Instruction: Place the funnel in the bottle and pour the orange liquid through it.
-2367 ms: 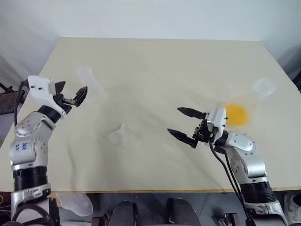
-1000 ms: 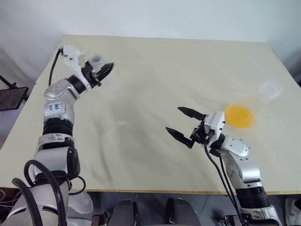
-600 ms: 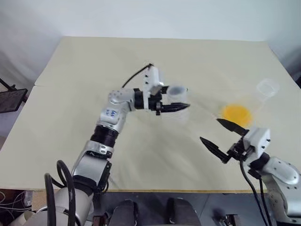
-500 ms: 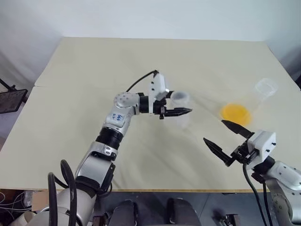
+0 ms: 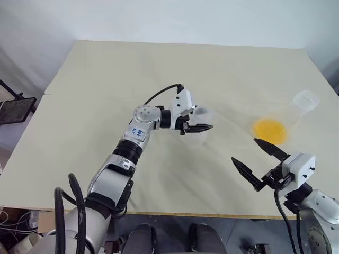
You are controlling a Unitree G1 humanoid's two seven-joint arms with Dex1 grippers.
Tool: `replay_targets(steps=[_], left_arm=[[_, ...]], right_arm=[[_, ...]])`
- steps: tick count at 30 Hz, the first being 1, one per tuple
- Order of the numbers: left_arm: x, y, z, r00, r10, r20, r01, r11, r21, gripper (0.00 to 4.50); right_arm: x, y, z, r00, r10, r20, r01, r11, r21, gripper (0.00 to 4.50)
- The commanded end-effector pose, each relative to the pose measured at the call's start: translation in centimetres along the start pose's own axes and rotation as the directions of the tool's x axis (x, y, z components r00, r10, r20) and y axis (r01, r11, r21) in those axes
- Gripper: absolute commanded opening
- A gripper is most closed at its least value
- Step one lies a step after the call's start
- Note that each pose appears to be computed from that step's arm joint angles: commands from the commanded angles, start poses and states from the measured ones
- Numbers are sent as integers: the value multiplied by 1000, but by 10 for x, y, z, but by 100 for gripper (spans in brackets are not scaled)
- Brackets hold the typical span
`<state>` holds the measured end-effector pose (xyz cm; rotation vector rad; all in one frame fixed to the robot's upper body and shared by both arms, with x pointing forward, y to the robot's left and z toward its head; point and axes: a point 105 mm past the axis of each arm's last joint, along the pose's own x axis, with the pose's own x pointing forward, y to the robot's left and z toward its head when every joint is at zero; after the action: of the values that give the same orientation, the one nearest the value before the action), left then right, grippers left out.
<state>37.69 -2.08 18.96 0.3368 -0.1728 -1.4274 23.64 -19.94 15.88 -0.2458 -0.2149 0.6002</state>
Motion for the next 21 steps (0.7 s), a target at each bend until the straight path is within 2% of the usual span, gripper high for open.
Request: replay_targets(steps=[1, 5, 11, 16, 21], left_arm=[[3, 0, 1, 1000, -16, 15, 17, 998, -66, 338], [-4, 4, 8, 998, -6, 57, 11, 997, -82, 449], [-26, 12, 3, 998, 11, 60, -5, 996, -94, 449], [-39, 12, 25, 982, -14, 188, 25, 998, -57, 449], [-65, 22, 21, 987, 53, 150, -55, 998, 10, 449]], right_arm=[[2, 2, 9, 999, 9, 42, -9, 1000, -12, 450], [4, 2, 9, 999, 13, 47, -13, 1000, -10, 450], [9, 2, 10, 998, 24, 59, -23, 1000, -9, 450], [10, 0, 11, 998, 18, 67, -16, 1000, -20, 450], [11, -3, 10, 998, 13, 67, -11, 999, -34, 450]])
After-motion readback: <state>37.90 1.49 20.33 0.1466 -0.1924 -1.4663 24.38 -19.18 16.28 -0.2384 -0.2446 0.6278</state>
